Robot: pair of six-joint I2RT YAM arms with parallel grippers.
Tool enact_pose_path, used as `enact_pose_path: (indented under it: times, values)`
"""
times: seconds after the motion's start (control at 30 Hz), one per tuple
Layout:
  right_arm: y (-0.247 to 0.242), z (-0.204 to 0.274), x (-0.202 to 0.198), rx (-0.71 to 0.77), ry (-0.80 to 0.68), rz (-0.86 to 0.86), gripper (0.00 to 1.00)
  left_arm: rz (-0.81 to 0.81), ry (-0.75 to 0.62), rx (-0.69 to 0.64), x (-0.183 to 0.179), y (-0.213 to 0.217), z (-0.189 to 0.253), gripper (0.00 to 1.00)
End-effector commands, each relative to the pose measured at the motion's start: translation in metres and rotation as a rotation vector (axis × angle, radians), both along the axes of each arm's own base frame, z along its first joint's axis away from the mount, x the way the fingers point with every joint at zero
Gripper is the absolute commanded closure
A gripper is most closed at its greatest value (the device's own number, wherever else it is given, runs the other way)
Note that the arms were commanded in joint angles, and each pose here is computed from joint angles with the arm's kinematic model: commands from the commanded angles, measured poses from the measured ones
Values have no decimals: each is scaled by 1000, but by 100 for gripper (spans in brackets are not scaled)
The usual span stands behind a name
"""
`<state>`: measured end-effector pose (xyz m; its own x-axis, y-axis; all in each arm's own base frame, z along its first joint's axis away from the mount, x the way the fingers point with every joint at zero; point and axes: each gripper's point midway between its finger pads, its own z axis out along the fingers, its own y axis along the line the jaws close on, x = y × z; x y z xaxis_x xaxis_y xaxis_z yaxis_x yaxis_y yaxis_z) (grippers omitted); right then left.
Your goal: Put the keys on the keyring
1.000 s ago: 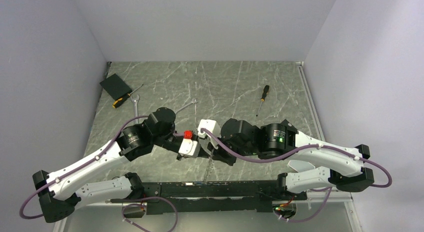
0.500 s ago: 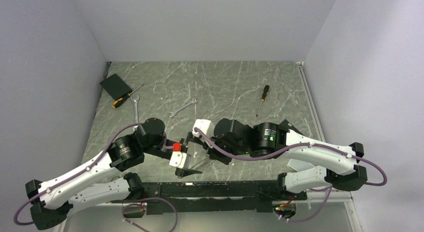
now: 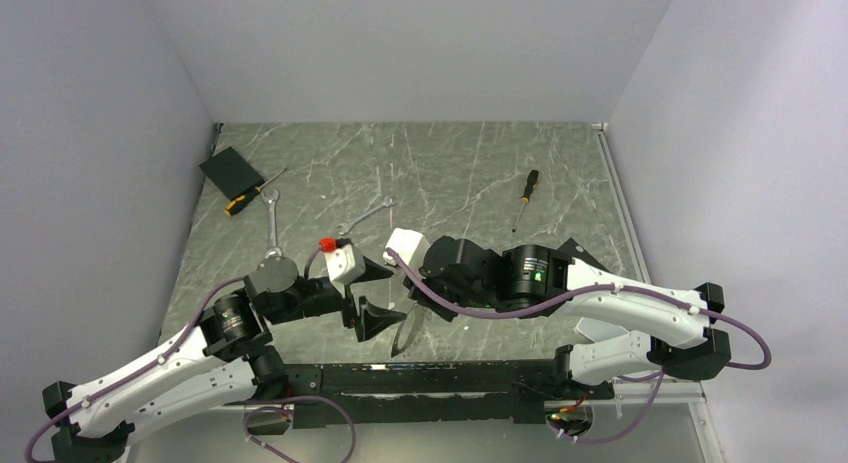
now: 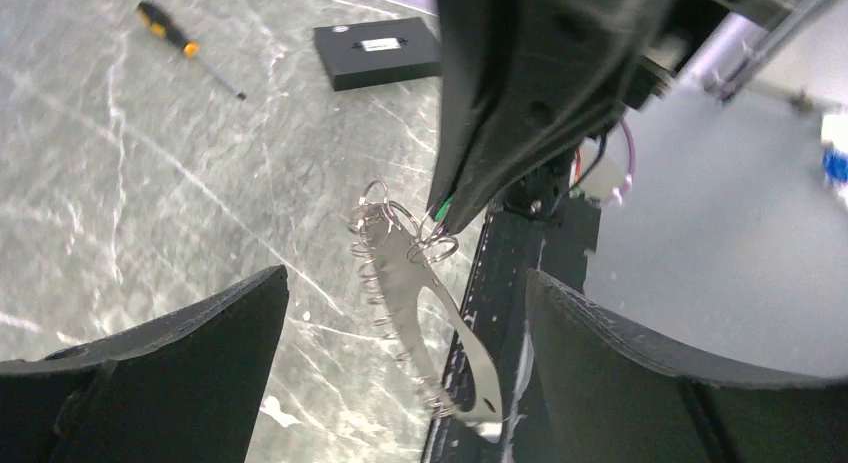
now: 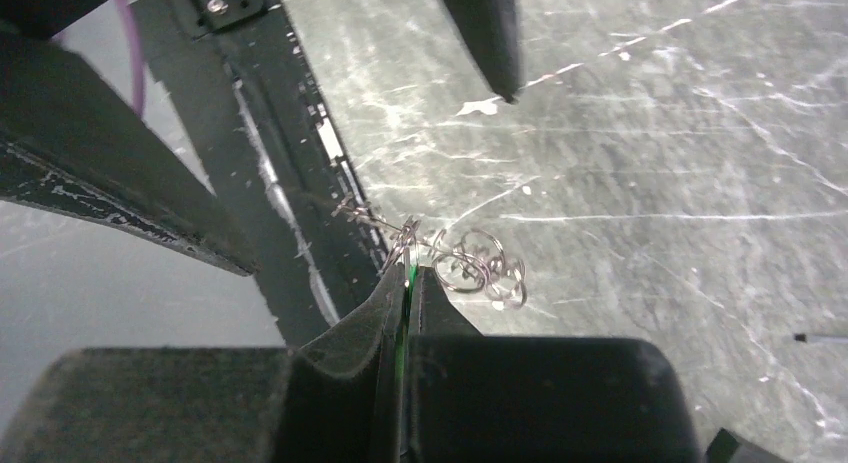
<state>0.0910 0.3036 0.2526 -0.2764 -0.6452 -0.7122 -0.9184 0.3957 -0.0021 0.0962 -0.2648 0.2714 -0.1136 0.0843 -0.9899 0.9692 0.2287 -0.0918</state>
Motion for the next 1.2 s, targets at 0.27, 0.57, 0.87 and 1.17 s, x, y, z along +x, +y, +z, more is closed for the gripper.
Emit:
enact_pose_path:
  times: [0.27,0.57,0.87,1.17]
  values:
    - [6,26,36,124,-109,-219,100,306,411,-279,35,-3,6,21]
    - [13,32,38,138,-103,-233,100,228,371,-245,43,-38,6,30]
    - [13,33,36,156,-94,-229,100,168,333,-273,40,-46,10,48]
    - [16,33,31,166,-71,-205,100,48,174,-262,25,-47,16,79]
